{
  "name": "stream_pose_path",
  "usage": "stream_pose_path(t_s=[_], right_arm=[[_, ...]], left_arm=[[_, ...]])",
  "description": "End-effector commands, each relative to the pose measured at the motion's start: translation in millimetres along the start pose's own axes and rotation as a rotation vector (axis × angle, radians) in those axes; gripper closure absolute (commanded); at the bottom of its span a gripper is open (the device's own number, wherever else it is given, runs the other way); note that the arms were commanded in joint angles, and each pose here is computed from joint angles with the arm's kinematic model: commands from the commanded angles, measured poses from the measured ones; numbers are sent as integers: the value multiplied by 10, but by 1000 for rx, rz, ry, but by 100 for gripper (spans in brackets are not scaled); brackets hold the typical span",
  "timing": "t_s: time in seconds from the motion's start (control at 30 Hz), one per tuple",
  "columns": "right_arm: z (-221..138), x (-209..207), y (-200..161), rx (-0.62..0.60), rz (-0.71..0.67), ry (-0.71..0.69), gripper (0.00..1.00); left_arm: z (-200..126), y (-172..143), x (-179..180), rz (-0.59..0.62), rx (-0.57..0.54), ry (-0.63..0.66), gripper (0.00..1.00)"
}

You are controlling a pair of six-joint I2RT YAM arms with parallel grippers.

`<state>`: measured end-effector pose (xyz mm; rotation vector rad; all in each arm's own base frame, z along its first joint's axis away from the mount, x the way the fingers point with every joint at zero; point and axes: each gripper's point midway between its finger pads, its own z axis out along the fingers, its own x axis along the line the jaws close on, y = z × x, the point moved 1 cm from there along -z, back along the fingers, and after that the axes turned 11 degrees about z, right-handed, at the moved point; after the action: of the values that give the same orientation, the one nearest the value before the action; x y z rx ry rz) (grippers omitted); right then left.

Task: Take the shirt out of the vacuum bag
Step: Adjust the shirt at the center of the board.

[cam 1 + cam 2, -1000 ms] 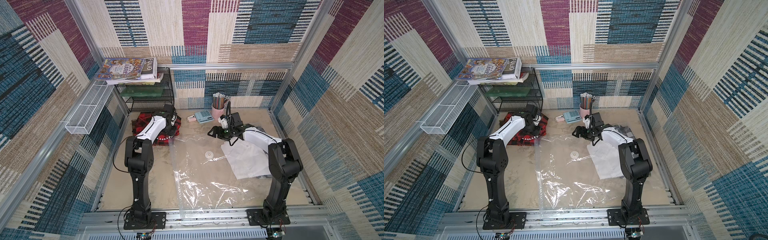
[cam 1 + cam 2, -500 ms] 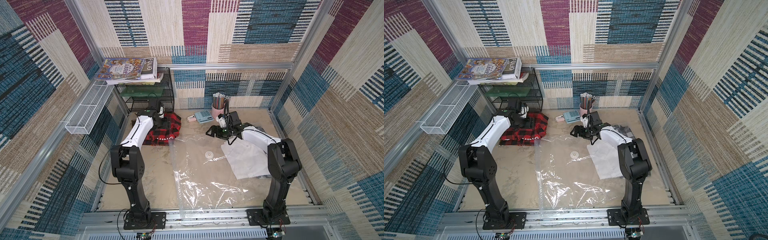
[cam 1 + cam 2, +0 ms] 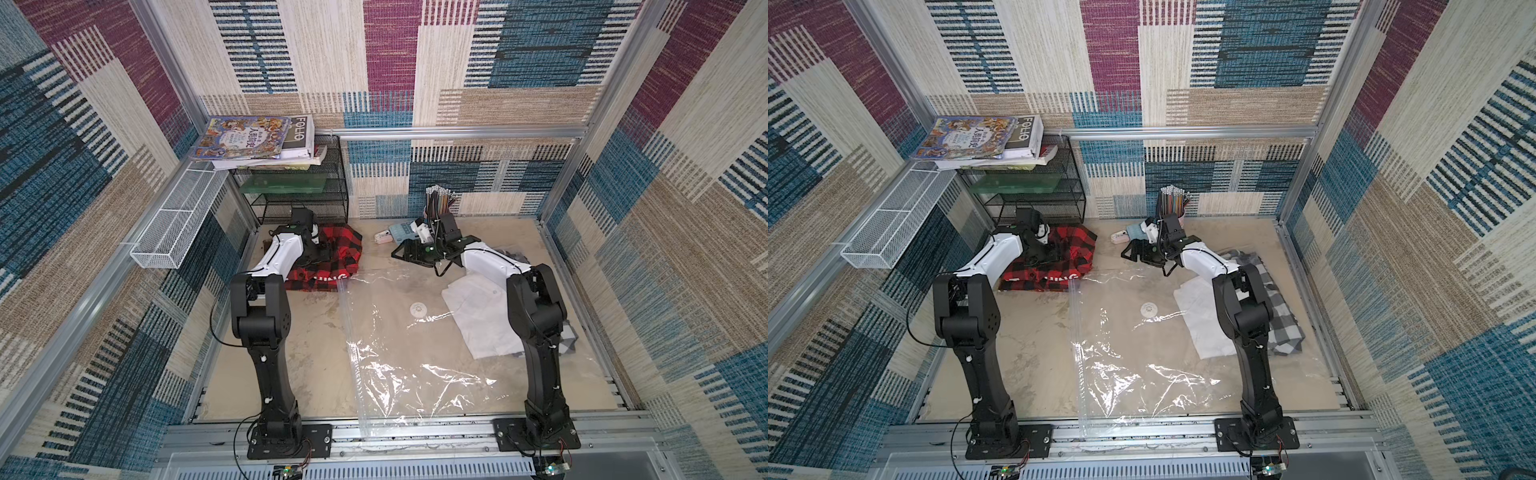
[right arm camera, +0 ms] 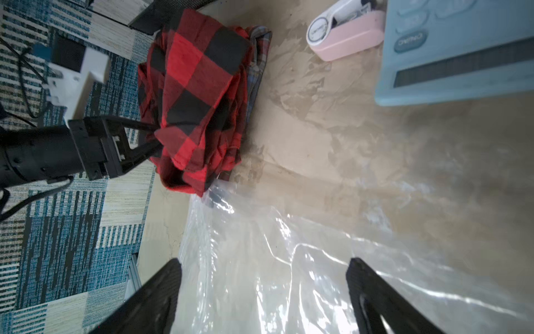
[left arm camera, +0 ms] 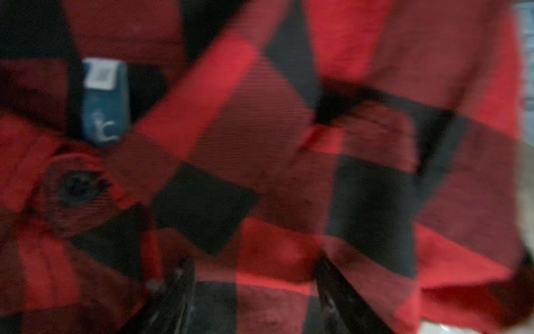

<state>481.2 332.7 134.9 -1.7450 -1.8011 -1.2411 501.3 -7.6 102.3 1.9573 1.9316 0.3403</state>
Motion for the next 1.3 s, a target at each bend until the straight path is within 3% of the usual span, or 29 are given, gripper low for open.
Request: stream_pose_path(t_s=[0.0,0.17,0.23,0.43,0.67,1.03,1.27], right_arm=[[238,316,89,10,-41,111,8],[551,460,120,41,-63,140,9],[603,465,129,43,-59,140,9],[624,397,147,39,-52,118,9],[440,351,146,25,-70,61,9],[42,232,-3,9,-74,-4,9],[-158,232,-60,-17,-84,-27,9]], left_arm=[[31,-103,417,-61,41,155,32],[120,-295,901,-130,123,260,32],[113,-299,892,-142,116,235,32],[-5,-82,354,-108,12,65,30],[-168,-6,-369,-26,-36,-103,29],[298,-80,-472,6,63,-134,29],[-77,290,-878,31,-71,-287,27]])
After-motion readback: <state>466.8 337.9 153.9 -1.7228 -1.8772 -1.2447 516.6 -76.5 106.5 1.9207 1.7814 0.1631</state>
